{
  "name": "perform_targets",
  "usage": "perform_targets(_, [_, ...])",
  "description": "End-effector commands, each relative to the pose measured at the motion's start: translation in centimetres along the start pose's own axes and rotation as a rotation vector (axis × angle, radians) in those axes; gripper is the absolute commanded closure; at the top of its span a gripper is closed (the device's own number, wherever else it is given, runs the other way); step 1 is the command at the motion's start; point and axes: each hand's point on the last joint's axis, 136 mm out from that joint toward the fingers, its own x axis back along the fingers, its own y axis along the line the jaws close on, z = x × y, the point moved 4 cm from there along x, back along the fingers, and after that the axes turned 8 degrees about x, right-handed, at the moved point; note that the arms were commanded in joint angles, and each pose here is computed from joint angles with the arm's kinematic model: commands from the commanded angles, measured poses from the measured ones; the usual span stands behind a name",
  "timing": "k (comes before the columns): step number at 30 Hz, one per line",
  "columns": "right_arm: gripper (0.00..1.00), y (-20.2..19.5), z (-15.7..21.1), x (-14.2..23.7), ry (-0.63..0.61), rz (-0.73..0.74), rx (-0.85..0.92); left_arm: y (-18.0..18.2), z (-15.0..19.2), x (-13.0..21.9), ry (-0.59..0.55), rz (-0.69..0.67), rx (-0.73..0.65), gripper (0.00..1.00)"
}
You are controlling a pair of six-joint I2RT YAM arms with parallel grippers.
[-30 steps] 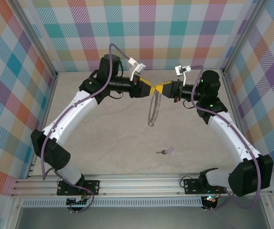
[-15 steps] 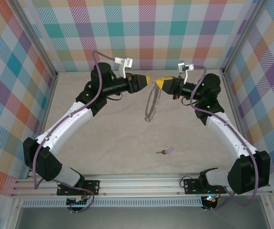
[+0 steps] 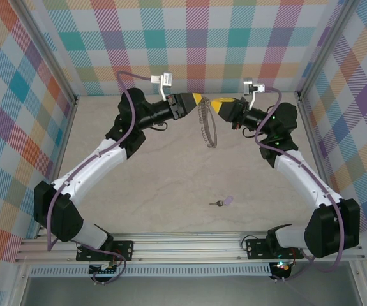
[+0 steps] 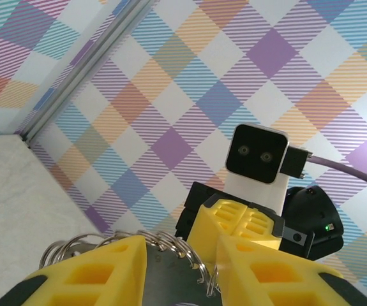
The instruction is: Put the keys on the keyring
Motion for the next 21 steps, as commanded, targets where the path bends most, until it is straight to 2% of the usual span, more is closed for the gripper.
perform_targets(1, [1.00, 0.1, -0.7, -0.2, -0.055, -0.013, 0.025, -0.5, 0.2, -0.3, -0.004, 0.068, 0.020, 0.67])
perform_targets(21, [1.00, -1.1, -0.4, -0.5, -0.077, -0.002, -0.010, -0.8, 1.6, -0.8, 0.033, 0.101, 0.024, 0.70])
